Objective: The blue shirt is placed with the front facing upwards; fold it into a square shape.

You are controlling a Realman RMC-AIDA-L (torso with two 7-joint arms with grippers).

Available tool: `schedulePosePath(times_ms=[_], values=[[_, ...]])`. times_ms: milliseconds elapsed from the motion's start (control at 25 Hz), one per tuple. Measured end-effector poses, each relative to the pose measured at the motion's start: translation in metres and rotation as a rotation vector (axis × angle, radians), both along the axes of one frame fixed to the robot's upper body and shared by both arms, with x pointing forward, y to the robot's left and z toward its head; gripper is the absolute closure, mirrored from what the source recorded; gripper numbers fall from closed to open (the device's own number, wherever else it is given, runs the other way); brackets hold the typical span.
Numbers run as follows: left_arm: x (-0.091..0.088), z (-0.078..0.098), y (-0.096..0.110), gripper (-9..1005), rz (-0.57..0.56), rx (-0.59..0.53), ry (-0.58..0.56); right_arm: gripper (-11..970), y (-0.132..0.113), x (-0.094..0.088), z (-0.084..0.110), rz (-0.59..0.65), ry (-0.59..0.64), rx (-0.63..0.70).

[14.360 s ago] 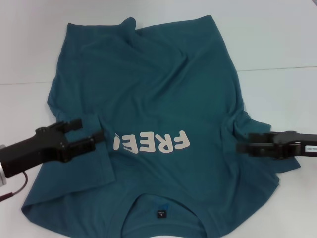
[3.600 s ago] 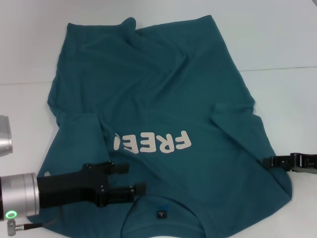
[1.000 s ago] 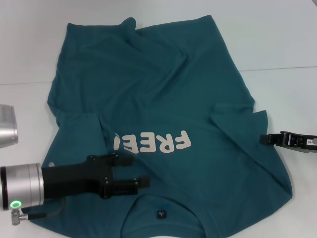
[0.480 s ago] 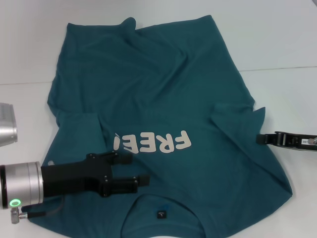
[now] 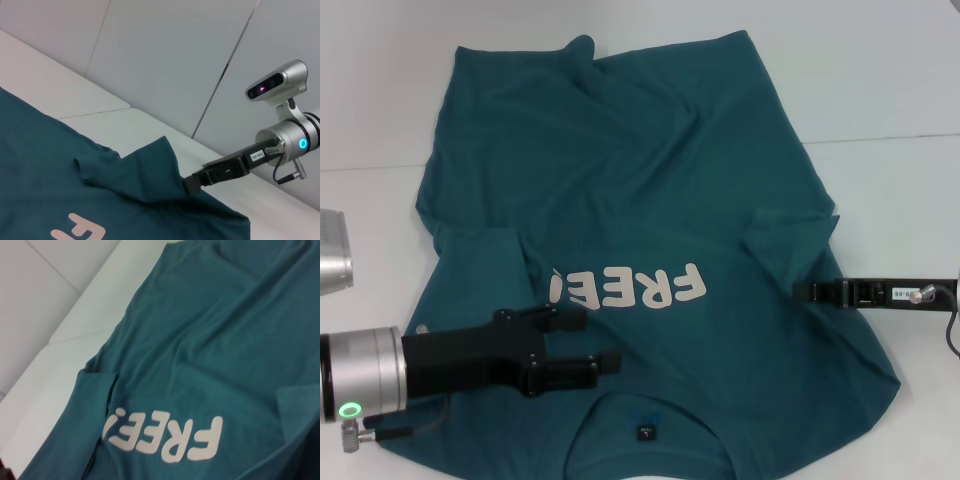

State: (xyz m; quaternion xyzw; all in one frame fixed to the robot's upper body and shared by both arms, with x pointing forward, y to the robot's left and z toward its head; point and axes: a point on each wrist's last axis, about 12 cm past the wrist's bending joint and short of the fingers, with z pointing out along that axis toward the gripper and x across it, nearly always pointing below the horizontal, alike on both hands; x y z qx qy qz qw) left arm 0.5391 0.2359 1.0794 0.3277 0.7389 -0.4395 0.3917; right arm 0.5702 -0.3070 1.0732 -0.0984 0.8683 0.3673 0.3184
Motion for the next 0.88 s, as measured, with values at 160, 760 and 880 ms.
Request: schedulePosePath(times_ms=[160,760,880], values=[[0.000,0.000,0.000,108,0.001,-0.002,0.001,933,0.005,-0.001,-0.001,0.038,0.011,-0.015],[0.001,0.001,-0.002,108,-0.003,-0.004,-0.003,723,-0.009,-0.010,0.003,0.106,0.039,-0.038],[0.000,0.001,-0.003,108,-0.003,-0.005,-0.002,444,-0.015,-0.010,0.004,0.067,0.032,-0.030]])
